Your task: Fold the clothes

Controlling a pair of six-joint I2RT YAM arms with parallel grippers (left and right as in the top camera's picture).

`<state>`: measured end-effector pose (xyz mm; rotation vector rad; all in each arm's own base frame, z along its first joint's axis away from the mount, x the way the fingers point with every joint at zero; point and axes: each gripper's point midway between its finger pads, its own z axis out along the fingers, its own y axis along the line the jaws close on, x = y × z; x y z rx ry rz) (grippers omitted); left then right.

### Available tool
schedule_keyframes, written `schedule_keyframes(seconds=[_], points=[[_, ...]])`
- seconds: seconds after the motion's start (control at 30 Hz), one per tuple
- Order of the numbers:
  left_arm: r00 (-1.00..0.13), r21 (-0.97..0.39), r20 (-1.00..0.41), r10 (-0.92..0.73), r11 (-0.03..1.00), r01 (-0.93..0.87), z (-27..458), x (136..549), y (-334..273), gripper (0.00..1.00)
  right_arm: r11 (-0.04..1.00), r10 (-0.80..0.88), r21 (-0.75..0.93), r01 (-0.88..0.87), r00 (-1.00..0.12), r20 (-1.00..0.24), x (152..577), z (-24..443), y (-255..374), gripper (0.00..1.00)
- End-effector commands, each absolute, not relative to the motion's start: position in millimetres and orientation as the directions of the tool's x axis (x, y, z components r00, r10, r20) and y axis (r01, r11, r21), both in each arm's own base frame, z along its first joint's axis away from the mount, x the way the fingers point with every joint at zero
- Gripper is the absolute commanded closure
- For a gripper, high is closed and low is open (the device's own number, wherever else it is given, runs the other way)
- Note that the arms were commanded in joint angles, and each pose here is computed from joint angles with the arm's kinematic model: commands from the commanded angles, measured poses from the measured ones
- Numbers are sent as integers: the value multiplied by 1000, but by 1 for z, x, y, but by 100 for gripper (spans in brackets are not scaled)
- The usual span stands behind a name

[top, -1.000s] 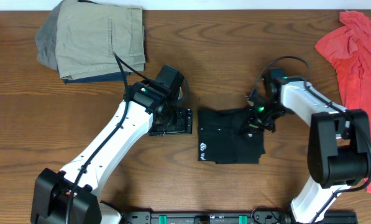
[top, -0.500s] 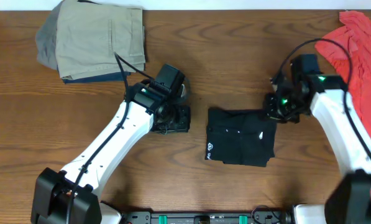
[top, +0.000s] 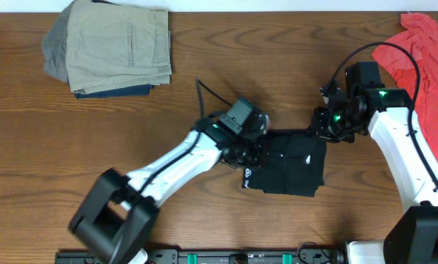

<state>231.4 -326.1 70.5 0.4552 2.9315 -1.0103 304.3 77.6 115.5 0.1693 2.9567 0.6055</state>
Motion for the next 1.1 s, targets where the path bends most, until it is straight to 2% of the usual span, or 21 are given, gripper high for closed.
schedule_keyframes(seconds=[0.0,0.2,0.37,0.57,0.7,0.83,1.07], points=[[-962,-604,19,272,770,206,40,218,-327,94,916,124,393,81,-988,-86,304,113,77,92],[-952,-559,109,286,810,179,-2,209,-319,94,916,125,393,82,-989,-85,303,113,77,92],[-949,-579,96,301,792,193,8,209,-321,94,916,125,393,82,-989,-85,303,113,77,92],[-954,-606,-78,289,746,276,68,225,-325,94,916,124,392,84,-989,-77,301,110,77,92],[-943,-520,-241,228,790,323,96,249,-312,94,918,125,384,96,-991,-50,294,101,76,92],[-926,-462,-320,201,820,338,100,266,-306,93,918,126,382,105,-992,-30,289,87,76,93],[-927,-461,-320,198,822,334,72,281,-316,93,910,172,379,171,-985,32,269,53,76,92]])
